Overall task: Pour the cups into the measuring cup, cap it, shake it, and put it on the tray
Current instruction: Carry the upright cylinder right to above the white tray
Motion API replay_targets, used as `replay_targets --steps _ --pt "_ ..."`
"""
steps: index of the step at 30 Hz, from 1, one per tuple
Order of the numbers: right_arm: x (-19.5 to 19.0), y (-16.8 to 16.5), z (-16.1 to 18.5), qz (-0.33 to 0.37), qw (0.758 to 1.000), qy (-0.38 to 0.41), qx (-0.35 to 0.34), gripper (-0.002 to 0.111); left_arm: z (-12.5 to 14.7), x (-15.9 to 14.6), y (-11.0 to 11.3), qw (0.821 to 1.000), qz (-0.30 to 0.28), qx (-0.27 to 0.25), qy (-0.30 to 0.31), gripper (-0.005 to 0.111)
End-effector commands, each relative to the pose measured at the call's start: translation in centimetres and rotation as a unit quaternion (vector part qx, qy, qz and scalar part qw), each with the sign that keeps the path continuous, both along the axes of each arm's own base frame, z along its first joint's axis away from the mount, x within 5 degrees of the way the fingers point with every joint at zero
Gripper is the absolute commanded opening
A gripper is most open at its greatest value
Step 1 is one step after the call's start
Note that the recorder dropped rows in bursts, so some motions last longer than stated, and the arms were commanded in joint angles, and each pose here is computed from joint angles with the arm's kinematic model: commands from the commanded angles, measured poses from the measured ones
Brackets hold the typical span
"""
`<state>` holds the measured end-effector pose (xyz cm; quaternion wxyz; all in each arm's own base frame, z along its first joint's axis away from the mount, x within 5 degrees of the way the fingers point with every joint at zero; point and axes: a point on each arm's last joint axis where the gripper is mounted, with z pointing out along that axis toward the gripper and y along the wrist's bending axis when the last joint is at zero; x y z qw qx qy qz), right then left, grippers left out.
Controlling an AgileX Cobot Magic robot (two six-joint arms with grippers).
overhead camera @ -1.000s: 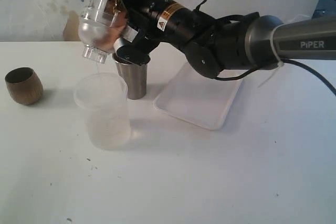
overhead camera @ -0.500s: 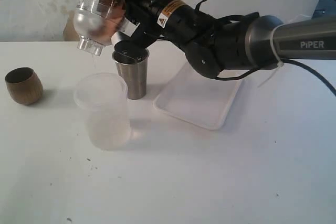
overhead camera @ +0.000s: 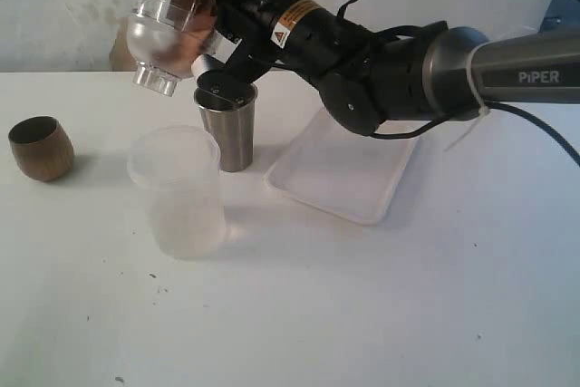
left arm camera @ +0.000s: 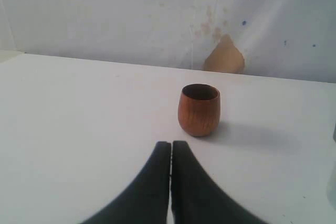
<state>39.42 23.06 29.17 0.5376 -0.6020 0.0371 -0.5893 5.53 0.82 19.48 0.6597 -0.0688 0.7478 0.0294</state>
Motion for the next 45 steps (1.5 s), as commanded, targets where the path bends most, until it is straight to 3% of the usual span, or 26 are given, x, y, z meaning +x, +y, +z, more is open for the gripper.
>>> replay_targets --steps 1,13,18,22,26,29,33,37,45 --pt "0.0 -0.3 1.0 -0.002 0.999 -0.032 0.014 0.000 0.0 0.0 0.0 1.000 -0.001 0.000 -0.006 0.001" --pt "0.0 -0.4 0.9 -0.004 1.000 -0.023 0.021 0.000 0.0 0.0 0.0 1.000 -0.001 0.000 -0.006 0.001" --pt "0.1 -0.4 0.9 0.031 0.991 0.055 0.117 0.000 0.0 0.0 0.0 1.000 -0.001 0.000 -0.006 0.001" --pt "0.1 -0.7 0.1 0.063 0.957 0.164 0.231 0.000 0.0 0.0 0.0 1.000 -0.001 0.000 -0.006 0.001" --pt "0.3 -1.5 -1.4 0.061 0.884 0.275 0.372 0.000 0.0 0.0 0.0 1.000 -0.001 0.000 -0.006 0.001" --pt "0.7 -2.8 -2.1 0.033 0.840 0.304 0.449 0.000 0.0 0.0 0.0 1.000 -0.001 0.000 -0.006 0.001" --pt "1.9 -5.8 -2.4 -0.017 0.804 0.299 0.513 0.000 0.0 0.0 0.0 1.000 -0.001 0.000 -0.006 0.001" --pt "2.6 -8.1 -2.9 -0.055 0.781 0.292 0.550 0.000 0.0 0.0 0.0 1.000 -0.001 0.000 -0.006 0.001" --pt "2.9 -9.2 -3.4 -0.073 0.776 0.299 0.551 0.000 0.0 0.0 0.0 1.000 -0.001 0.000 -0.006 0.001"
